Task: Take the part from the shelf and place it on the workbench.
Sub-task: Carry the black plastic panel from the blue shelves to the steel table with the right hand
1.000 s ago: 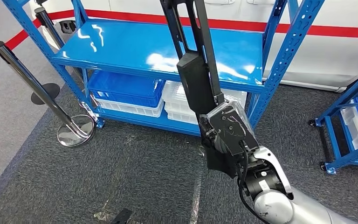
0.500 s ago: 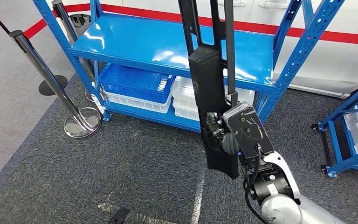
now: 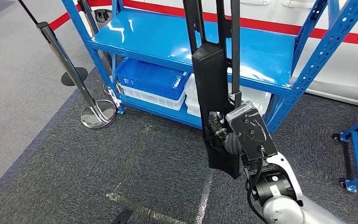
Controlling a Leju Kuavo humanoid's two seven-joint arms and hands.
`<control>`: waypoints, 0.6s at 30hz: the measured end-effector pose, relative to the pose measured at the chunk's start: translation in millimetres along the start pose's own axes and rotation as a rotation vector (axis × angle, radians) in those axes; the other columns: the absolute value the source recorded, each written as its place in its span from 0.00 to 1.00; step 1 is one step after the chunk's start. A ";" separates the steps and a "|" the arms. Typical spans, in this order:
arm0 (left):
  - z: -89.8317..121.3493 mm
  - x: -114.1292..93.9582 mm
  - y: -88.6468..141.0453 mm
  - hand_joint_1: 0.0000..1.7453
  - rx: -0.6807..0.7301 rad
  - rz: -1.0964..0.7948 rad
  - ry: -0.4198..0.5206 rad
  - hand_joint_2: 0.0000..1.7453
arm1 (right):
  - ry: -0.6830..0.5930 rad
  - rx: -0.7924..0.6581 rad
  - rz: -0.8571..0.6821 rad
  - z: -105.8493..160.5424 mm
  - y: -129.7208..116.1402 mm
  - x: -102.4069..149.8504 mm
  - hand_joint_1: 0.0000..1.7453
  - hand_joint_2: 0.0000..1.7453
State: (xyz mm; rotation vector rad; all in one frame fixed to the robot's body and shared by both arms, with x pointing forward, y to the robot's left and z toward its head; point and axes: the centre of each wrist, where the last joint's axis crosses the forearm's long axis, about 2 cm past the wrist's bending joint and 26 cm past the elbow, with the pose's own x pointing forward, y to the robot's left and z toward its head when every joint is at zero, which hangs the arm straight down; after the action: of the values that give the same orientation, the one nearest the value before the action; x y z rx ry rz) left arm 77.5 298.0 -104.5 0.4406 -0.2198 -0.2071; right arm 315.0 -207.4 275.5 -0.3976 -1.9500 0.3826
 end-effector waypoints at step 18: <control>0.4 1.2 -1.0 0.00 -0.005 0.000 -0.003 1.00 | -0.004 -0.004 0.007 1.2 -2.0 -0.2 0.88 1.00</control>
State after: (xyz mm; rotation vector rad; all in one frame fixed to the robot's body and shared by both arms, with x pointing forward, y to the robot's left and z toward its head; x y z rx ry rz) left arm 78.4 296.6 -104.4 0.4354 -0.2218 -0.2078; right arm 313.8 -209.4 275.8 -0.4069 -1.9541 0.3838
